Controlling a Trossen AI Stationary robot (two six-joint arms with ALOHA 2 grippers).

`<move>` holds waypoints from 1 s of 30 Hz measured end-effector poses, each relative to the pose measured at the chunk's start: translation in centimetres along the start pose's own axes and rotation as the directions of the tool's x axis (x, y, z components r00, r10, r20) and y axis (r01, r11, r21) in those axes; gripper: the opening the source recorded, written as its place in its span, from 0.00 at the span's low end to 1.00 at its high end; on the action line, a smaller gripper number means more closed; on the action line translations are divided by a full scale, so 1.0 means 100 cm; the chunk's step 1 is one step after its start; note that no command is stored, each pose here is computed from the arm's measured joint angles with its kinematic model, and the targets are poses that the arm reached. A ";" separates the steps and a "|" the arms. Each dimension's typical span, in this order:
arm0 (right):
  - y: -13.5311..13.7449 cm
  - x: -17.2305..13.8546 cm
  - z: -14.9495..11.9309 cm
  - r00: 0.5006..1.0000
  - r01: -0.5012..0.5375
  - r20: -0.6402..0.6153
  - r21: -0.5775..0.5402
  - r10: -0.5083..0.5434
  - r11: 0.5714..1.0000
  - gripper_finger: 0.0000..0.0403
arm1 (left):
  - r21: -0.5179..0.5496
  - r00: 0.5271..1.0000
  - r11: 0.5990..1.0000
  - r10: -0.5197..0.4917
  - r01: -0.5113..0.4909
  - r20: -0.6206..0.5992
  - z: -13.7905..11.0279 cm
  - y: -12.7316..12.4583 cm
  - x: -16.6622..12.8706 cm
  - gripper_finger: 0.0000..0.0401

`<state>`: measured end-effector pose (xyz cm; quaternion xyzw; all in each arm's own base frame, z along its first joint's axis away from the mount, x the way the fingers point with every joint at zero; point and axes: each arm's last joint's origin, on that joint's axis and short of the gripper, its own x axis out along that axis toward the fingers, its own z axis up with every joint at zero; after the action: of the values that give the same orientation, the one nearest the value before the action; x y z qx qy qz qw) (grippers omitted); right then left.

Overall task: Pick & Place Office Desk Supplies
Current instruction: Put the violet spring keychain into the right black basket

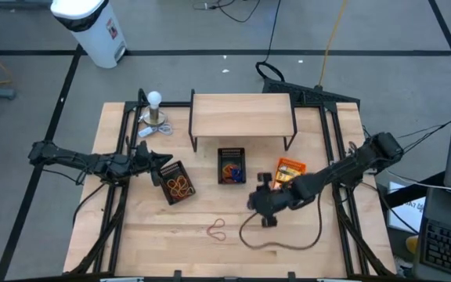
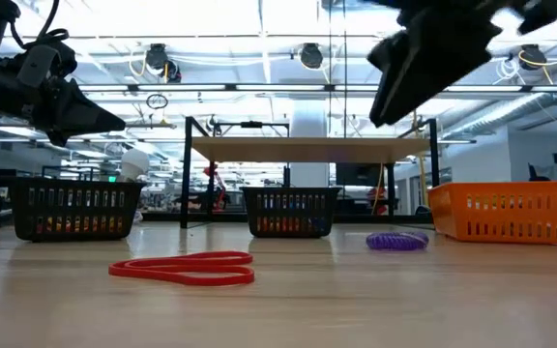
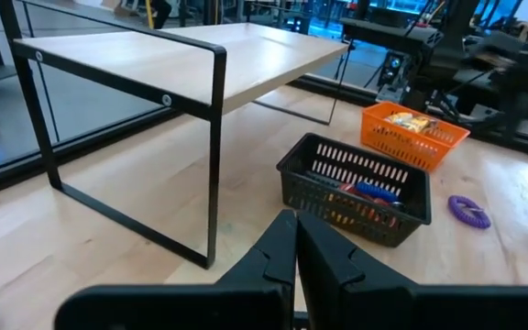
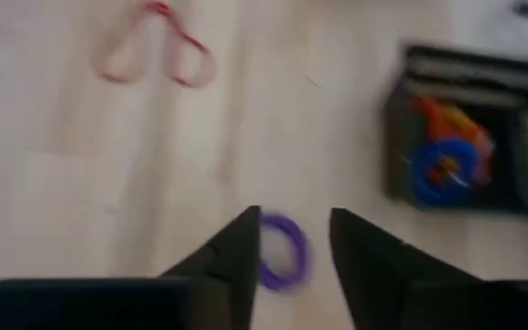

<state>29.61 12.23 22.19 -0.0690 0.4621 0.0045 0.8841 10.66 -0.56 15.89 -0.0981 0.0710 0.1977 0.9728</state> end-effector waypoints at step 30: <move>-0.047 0.052 -0.041 0.989 -0.128 -0.068 0.078 0.134 0.989 0.37 | -0.021 1.000 1.000 0.003 -0.003 0.020 0.002 0.000 0.000 0.02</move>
<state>29.56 6.71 16.15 -0.0060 0.4974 0.0430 0.8664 10.69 -0.55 16.11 -0.1061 0.0596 0.2008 0.9720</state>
